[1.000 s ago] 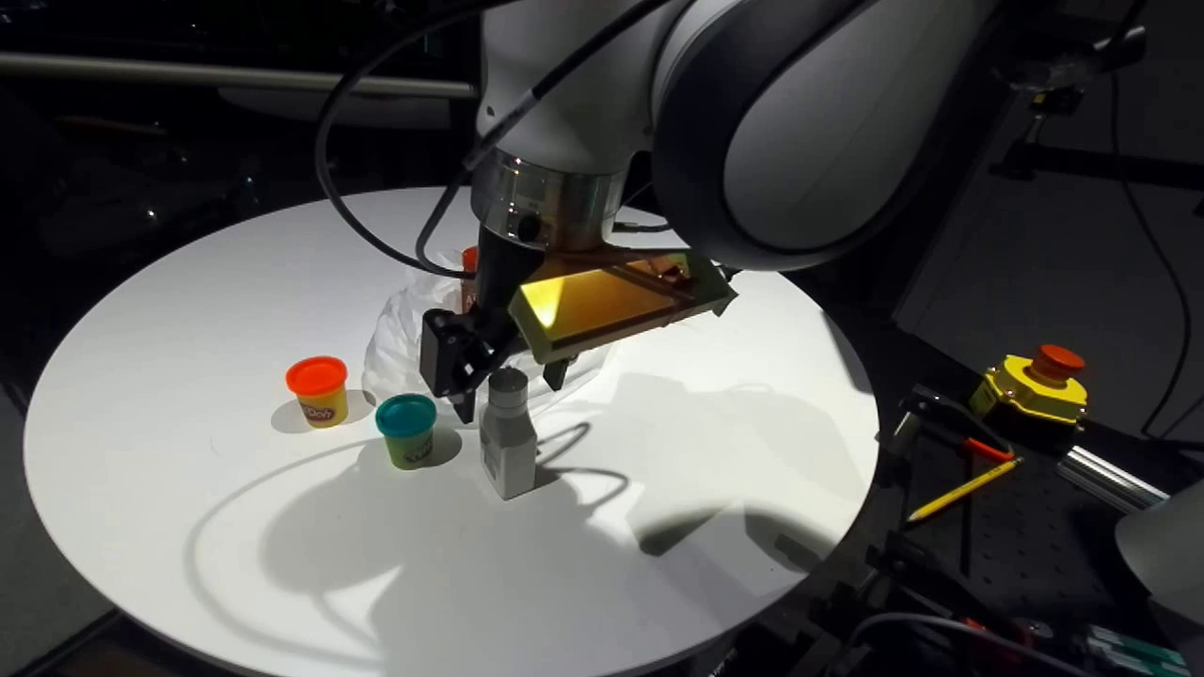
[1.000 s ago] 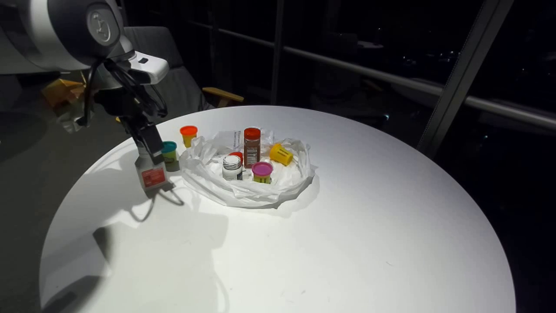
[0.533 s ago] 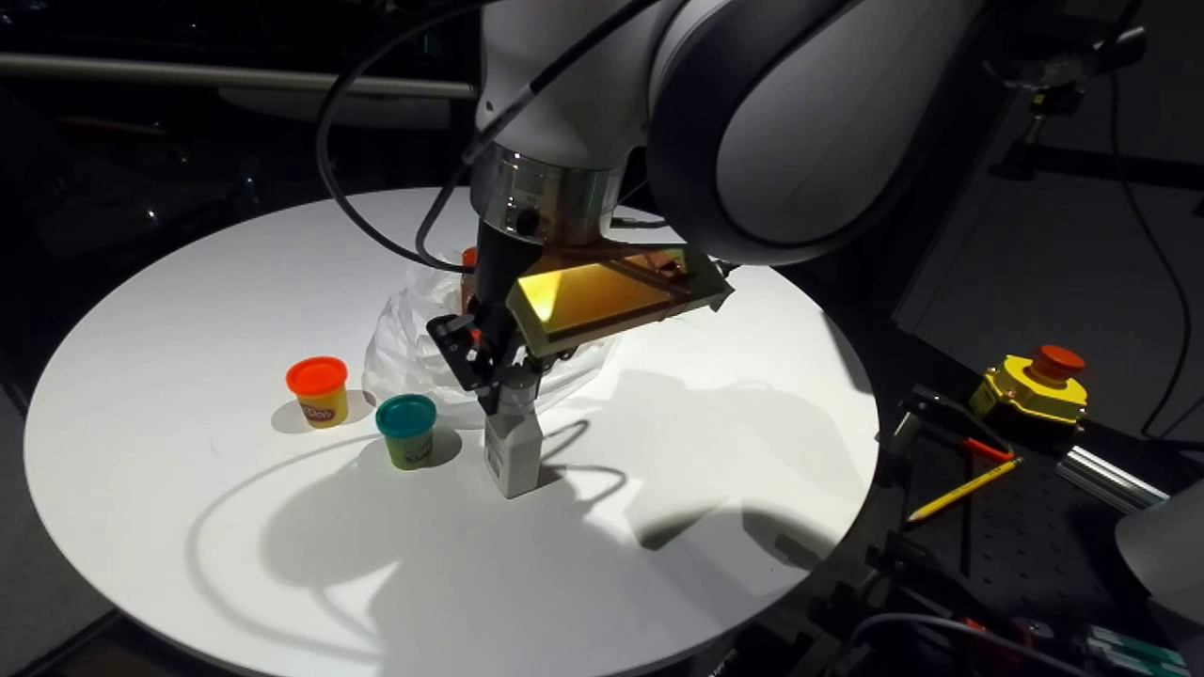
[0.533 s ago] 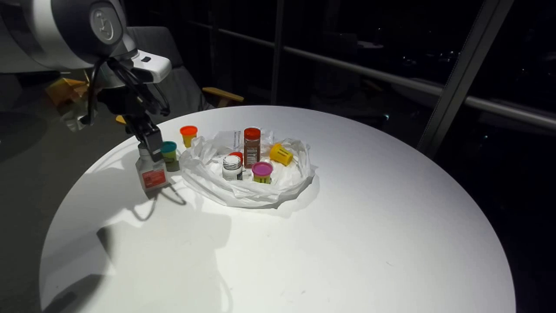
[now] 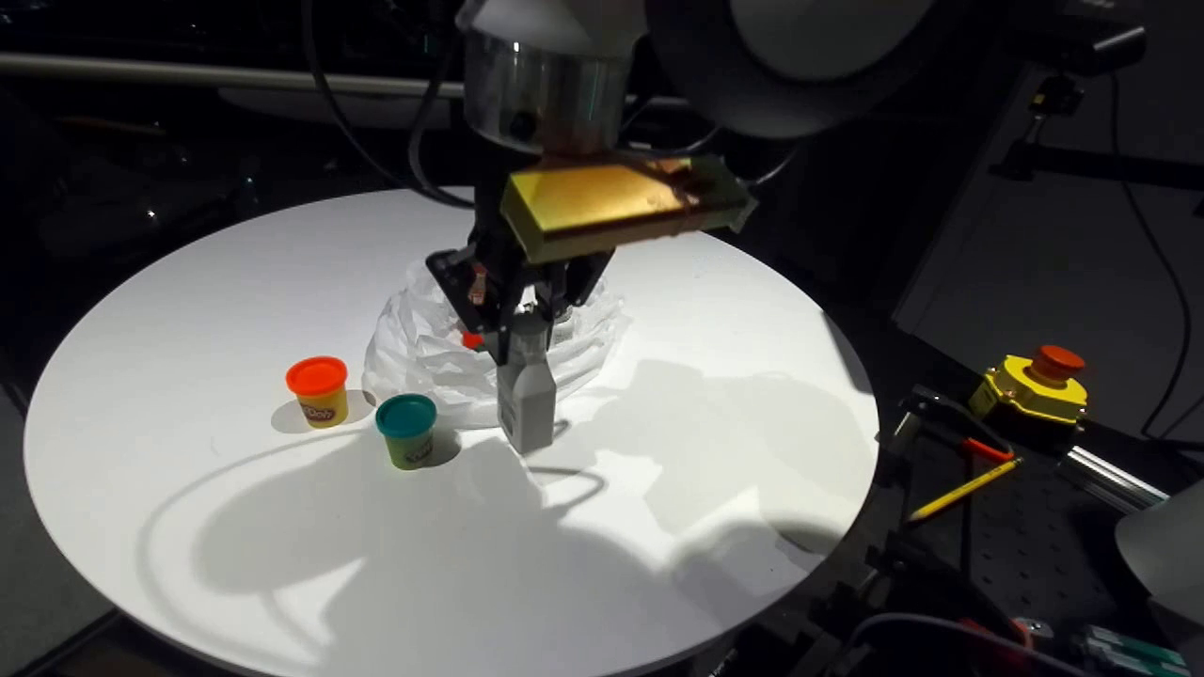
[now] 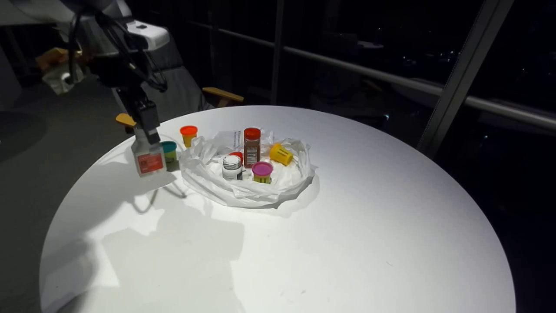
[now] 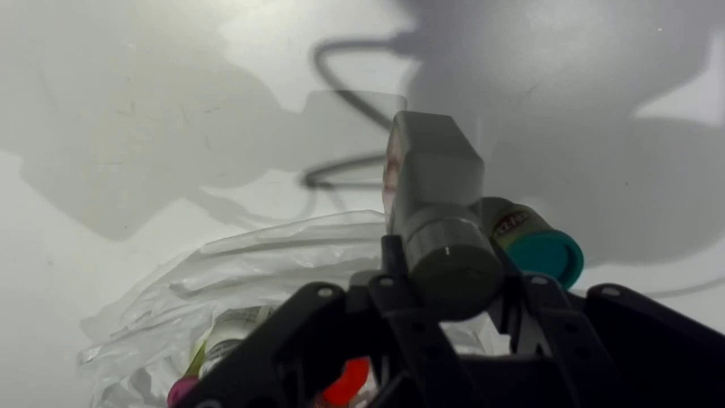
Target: Put the bottles on the table in the plastic bag
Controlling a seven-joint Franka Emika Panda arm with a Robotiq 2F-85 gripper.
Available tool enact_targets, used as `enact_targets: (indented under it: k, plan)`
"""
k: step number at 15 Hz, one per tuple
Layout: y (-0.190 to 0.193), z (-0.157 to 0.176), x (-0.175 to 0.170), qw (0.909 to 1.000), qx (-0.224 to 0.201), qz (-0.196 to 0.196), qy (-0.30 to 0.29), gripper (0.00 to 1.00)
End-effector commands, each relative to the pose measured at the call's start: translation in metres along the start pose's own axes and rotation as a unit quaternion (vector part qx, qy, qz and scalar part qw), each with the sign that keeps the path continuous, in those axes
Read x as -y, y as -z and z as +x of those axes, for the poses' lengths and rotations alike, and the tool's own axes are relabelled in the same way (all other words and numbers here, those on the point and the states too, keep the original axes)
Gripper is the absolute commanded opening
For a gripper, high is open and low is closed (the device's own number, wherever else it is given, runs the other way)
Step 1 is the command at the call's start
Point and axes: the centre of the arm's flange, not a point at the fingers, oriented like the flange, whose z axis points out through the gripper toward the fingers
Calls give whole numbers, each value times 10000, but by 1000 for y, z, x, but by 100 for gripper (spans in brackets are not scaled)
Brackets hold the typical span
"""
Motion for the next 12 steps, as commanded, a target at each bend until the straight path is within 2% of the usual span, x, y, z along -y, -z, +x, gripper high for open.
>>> enact_targets:
  k: [1, 3, 6, 9, 12]
  plan:
    - [83, 20, 2, 9986, -517, 139, 23, 19]
    - [110, 38, -6, 9958, -894, 181, 40, 18]
    - [136, 62, -31, 9934, -1146, 73, -12, 18]
    - [140, 87, -62, 9933, -1150, -97, -72, 18]
    - [129, 109, -87, 9935, -1119, -166, 147, 18]
